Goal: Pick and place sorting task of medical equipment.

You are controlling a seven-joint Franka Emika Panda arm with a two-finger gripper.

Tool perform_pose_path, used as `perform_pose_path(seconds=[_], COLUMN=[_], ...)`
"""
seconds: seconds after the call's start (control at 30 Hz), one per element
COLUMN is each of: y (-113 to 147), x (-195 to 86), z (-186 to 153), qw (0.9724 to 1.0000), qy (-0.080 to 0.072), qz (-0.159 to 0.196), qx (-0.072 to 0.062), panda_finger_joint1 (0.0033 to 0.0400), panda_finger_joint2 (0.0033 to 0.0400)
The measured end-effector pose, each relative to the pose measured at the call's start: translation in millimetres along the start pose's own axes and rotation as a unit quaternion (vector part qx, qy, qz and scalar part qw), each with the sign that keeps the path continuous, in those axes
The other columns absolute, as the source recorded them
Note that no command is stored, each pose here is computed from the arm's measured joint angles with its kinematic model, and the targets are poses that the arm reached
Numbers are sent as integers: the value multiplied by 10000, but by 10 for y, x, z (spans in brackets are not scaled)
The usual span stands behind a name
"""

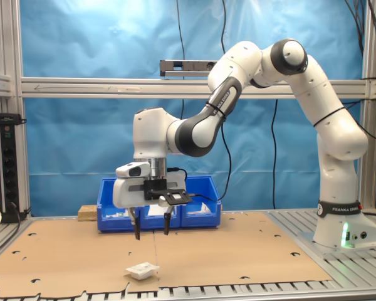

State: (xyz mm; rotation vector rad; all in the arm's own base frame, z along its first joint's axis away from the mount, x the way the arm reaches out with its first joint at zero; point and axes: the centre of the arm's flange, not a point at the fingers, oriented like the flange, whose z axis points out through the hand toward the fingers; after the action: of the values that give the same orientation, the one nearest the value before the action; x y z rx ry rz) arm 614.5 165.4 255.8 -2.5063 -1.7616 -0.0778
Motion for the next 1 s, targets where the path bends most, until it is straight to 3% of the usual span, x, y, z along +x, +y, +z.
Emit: perform_pose_path(seconds=[0.37, 1.0], y=[140, 251], x=[-4, -69], z=[302, 530], qw=[9999, 9996], qy=[19, -56], qz=[-18, -162], qx=[144, 206], panda_finger_joint1=[400, 400], panda_finger_joint2=[400, 400])
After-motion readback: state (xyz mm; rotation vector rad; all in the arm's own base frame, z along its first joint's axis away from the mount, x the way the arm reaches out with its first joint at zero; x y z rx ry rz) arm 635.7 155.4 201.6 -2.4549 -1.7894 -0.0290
